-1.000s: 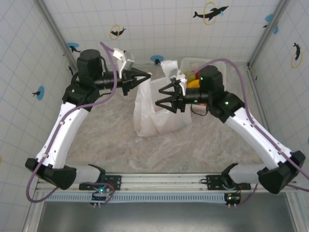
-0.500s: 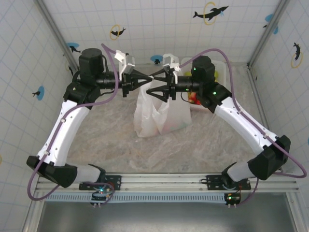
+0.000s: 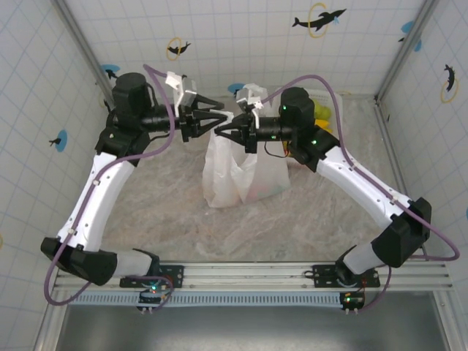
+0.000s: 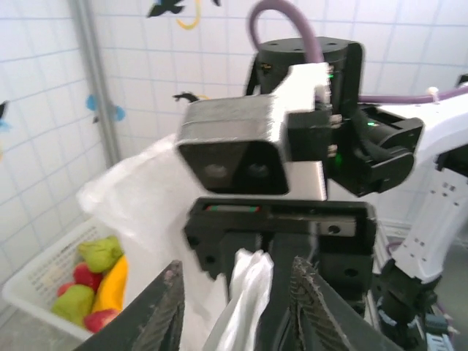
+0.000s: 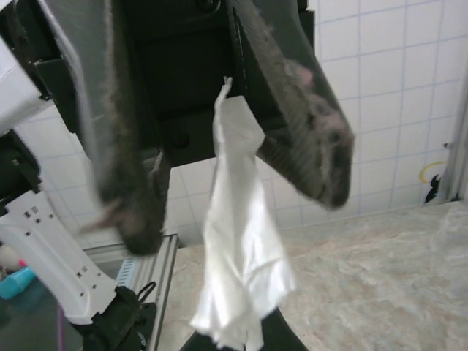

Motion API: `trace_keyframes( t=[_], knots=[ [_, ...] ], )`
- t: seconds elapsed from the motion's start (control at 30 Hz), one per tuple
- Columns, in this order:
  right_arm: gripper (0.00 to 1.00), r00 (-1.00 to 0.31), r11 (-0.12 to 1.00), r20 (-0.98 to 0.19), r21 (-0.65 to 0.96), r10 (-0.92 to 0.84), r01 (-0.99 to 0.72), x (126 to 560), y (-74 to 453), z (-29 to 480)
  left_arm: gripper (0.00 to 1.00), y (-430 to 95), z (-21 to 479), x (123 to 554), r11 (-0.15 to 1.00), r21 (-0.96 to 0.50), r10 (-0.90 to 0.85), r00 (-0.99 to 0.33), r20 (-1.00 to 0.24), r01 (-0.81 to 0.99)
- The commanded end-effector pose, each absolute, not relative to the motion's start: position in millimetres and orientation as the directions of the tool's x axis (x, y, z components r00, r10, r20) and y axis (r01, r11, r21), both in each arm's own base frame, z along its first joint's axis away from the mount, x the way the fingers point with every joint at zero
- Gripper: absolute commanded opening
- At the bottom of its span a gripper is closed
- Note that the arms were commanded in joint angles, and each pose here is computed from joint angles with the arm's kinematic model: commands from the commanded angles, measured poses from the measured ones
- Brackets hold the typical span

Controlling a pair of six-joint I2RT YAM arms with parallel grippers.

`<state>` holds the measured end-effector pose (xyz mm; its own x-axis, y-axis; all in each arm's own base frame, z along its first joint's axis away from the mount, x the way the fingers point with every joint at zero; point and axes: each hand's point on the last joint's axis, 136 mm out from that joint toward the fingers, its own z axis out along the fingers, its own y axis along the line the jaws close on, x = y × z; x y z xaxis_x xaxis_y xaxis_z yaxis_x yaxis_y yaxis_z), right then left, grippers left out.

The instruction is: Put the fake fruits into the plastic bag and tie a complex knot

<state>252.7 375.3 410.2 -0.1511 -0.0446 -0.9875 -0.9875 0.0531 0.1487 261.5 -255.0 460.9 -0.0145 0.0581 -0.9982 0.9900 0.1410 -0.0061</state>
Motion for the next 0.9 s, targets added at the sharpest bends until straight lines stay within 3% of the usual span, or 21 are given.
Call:
trace_keyframes(
  t=[0.0, 0.2, 0.33, 0.73, 0.87],
  knots=[
    [0.0, -0.118, 0.125, -0.993, 0.117, -0.002, -0.985, 257.3, 364.9, 436.1, 0.53, -231.9, 487.6, 261.2, 0.228, 0.041, -0.037, 0.051, -0.998, 0.973],
    [0.0, -0.13, 0.18, -0.991, 0.132, 0.022, -0.975, 266.2, 359.4, 444.9, 0.77, -204.5, 445.6, 253.6, 0.395, -0.02, -0.054, 0.001, -0.999, 0.918],
    [0.0, -0.128, 0.164, -0.991, 0.134, 0.045, -0.977, 262.6, 358.8, 452.9, 0.81, -203.4, 416.2, 246.2, 0.385, -0.056, -0.086, -0.025, -0.996, 0.921],
    [0.0, -0.132, 0.164, -0.989, 0.141, 0.064, -0.976, 259.0, 359.7, 457.1, 0.81, -244.6, 393.1, 258.2, 0.248, -0.148, -0.098, -0.127, -0.987, 0.958],
    [0.0, -0.134, 0.175, -0.988, 0.145, 0.073, -0.974, 260.5, 359.6, 459.5, 0.69, -262.4, 385.6, 256.6, 0.185, -0.164, -0.081, -0.151, -0.985, 0.969]
  ],
)
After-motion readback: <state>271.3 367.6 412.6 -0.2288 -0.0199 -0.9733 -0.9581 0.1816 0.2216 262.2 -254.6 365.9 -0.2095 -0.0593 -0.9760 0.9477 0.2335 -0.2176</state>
